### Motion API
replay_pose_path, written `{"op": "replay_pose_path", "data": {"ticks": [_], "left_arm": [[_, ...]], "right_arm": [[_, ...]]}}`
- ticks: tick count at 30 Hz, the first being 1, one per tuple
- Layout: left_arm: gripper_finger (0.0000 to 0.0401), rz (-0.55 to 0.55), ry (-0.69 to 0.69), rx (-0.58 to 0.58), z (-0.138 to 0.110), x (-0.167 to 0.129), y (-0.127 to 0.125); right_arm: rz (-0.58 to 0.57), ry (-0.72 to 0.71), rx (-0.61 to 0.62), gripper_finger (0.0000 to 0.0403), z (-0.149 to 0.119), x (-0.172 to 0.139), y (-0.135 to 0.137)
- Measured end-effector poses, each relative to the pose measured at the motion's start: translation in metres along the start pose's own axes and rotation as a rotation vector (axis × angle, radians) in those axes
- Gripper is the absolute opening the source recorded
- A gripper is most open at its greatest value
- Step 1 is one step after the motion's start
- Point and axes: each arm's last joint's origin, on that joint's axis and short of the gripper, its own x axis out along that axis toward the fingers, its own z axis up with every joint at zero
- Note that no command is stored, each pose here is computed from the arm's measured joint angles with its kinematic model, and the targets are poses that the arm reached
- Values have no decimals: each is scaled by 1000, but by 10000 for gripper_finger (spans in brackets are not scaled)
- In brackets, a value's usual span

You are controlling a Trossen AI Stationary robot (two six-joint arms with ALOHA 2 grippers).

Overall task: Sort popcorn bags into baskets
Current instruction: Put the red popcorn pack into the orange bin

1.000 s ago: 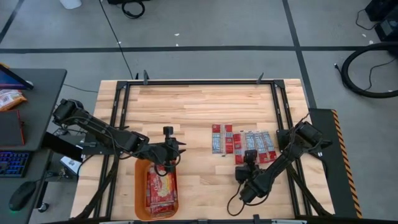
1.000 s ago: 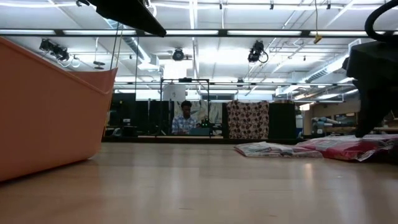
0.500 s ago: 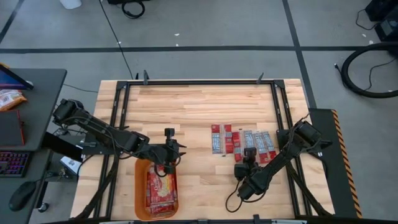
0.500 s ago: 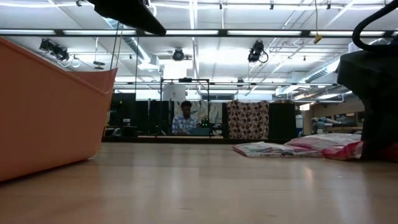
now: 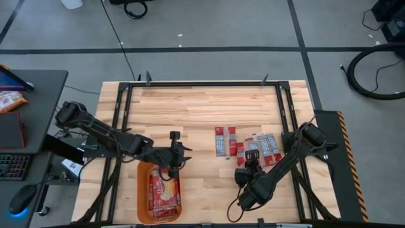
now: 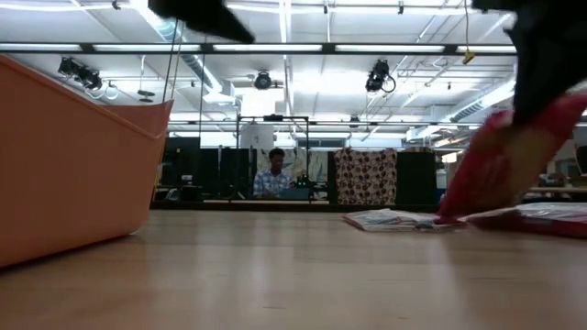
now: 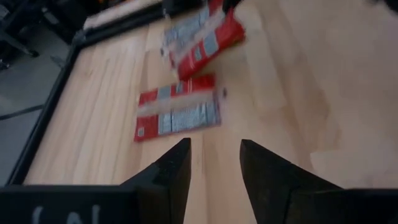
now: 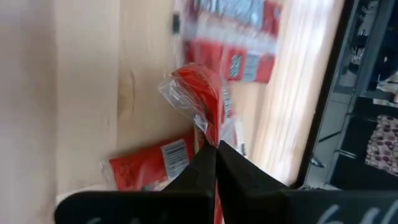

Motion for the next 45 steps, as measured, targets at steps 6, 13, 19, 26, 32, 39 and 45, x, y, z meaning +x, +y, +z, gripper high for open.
{"op": "replay_pose_path", "data": {"ticks": [6, 13, 19, 26, 32, 39, 45], "left_arm": [[144, -58, -68, -24, 16, -20, 7], [144, -84, -121, -35, 22, -41, 9], [144, -120, -231, -75, 30, -76, 18], [144, -164, -348, -122, 34, -115, 34], [144, -171, -431, -186, 34, -141, 52], [144, -103, -480, -236, 31, -159, 67], [144, -34, -459, -242, 27, -163, 72]], "right_arm": [[43, -77, 42, 9, 19, -36, -23], [128, -193, 64, 7, 35, -70, -50], [191, -307, 82, 7, 50, -89, -70], [293, -554, 34, 7, 83, -99, -76], [438, -763, -5, 7, 112, -102, -89], [561, -941, -4, 7, 138, -97, -113], [701, -1089, -17, 7, 154, -92, -132]]}}
